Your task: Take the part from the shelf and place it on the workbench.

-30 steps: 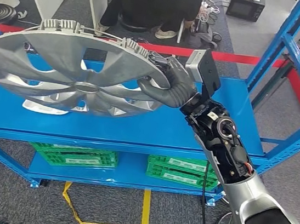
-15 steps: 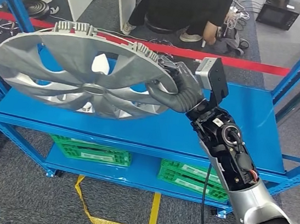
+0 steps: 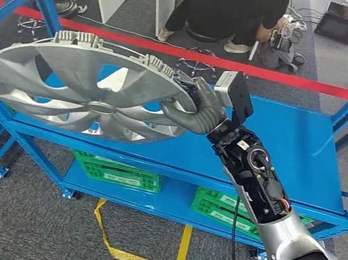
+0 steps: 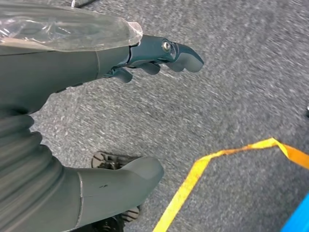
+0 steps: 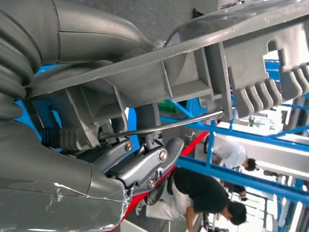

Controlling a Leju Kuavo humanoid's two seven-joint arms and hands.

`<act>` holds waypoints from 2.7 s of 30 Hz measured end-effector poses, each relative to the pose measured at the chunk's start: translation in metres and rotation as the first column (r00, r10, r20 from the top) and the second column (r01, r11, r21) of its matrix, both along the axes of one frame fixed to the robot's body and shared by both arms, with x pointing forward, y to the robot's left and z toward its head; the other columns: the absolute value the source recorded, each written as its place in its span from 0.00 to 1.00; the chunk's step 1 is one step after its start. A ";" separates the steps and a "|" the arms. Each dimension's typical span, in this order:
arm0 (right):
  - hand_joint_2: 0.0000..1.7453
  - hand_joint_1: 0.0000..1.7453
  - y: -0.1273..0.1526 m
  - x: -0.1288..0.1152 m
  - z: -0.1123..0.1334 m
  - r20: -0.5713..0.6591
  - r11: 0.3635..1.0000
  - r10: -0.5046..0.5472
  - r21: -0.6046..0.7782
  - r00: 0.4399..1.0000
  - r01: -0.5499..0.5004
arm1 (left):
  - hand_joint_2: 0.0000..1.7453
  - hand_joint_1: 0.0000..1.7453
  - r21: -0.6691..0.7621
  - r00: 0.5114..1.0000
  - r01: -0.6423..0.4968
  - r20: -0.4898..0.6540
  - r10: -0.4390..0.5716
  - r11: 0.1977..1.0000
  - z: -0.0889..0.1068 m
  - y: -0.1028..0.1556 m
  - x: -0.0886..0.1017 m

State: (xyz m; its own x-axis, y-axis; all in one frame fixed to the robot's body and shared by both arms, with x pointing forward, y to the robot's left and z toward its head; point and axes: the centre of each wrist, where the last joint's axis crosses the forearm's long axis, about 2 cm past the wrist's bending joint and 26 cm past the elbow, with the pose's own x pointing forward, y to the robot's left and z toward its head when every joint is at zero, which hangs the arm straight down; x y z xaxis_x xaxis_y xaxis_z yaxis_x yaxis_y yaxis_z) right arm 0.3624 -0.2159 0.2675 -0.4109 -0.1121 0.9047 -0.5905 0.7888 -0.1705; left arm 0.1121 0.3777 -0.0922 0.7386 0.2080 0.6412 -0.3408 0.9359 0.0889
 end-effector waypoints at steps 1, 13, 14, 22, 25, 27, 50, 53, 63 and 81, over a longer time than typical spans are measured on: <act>1.00 1.00 0.000 -0.001 -0.001 0.000 1.000 -0.002 -0.001 1.000 0.002 | 1.00 0.00 0.000 1.000 0.001 -0.002 -0.001 1.000 0.000 0.000 0.000; 1.00 1.00 -0.003 -0.006 -0.007 -0.010 1.000 -0.013 0.000 1.000 0.013 | 1.00 0.00 -0.005 1.000 0.005 -0.005 -0.005 1.000 0.000 -0.004 0.001; 1.00 1.00 -0.004 -0.006 -0.007 -0.007 1.000 -0.013 -0.002 1.000 0.013 | 1.00 0.00 -0.004 1.000 0.005 -0.007 -0.005 1.000 0.000 -0.004 0.001; 1.00 1.00 -0.006 -0.006 -0.005 0.010 1.000 -0.014 -0.012 1.000 0.014 | 1.00 0.00 0.002 1.000 0.009 -0.013 -0.009 1.000 0.000 -0.004 0.002; 1.00 1.00 -0.006 -0.006 -0.005 0.012 1.000 -0.012 -0.014 1.000 0.012 | 1.00 0.00 0.004 1.000 0.008 -0.015 -0.008 1.000 0.000 -0.004 0.002; 1.00 1.00 -0.006 -0.006 -0.004 0.017 1.000 -0.012 -0.013 1.000 0.012 | 1.00 0.00 0.007 1.000 0.007 -0.012 -0.007 1.000 0.000 -0.004 0.003; 1.00 1.00 -0.005 -0.010 0.007 0.058 0.999 0.001 -0.036 0.998 0.001 | 1.00 0.00 0.029 0.999 0.001 -0.033 0.000 1.000 0.000 -0.002 0.000; 1.00 1.00 -0.004 -0.010 0.007 0.057 0.999 0.007 -0.037 0.998 -0.005 | 1.00 0.00 0.035 0.999 0.000 -0.034 0.001 0.999 -0.001 -0.004 0.000; 1.00 1.00 -0.003 -0.010 0.013 0.076 0.999 0.020 -0.037 0.997 -0.017 | 1.00 0.00 0.077 1.000 -0.001 -0.012 0.002 0.997 -0.001 -0.004 0.000; 1.00 1.00 -0.002 -0.010 0.012 0.075 0.999 0.028 -0.021 0.997 -0.026 | 1.00 0.00 0.028 0.999 0.034 -0.036 -0.033 0.999 -0.001 -0.006 0.000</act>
